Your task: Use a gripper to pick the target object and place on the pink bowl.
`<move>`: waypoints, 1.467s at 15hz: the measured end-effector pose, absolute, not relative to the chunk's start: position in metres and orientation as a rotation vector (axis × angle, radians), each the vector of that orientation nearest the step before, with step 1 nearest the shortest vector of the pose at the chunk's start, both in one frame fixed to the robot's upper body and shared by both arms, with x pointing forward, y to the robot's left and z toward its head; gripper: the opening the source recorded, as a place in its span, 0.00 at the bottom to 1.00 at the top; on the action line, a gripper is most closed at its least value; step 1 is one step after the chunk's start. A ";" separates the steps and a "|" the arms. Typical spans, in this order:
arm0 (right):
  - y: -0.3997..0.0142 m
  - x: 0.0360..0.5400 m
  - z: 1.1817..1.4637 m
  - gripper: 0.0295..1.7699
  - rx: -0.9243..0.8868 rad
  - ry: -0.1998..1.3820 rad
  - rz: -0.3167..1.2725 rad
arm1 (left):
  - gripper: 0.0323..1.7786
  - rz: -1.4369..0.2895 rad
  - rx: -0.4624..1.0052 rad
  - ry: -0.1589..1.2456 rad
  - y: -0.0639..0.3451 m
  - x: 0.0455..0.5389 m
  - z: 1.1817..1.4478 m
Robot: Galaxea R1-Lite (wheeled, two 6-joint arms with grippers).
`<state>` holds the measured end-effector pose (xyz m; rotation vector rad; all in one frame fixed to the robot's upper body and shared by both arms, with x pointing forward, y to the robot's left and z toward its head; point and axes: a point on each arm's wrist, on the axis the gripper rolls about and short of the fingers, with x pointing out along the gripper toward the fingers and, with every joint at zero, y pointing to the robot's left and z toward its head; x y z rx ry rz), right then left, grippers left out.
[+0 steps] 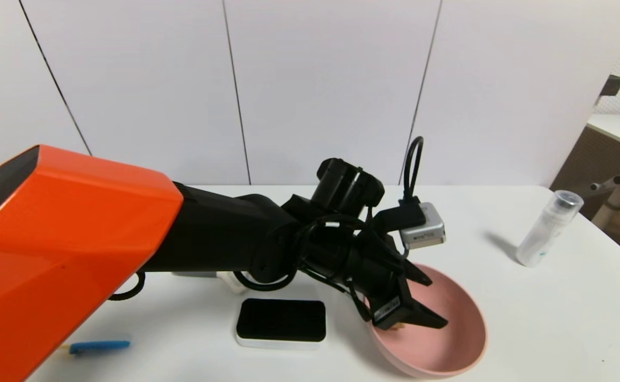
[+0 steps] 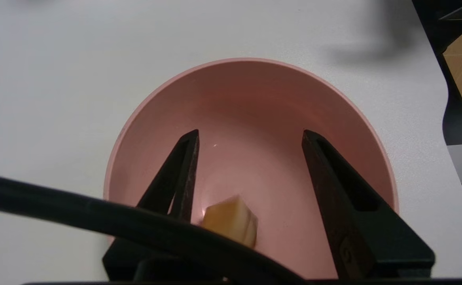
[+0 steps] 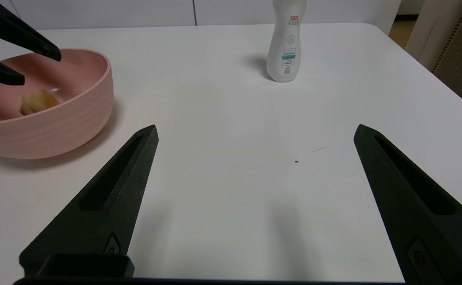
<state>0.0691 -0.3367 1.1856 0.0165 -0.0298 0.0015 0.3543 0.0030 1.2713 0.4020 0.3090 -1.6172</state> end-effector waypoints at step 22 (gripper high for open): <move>-0.337 0.069 1.186 0.97 0.017 -0.030 0.000 | 0.93 -0.756 0.302 0.492 0.301 0.293 1.312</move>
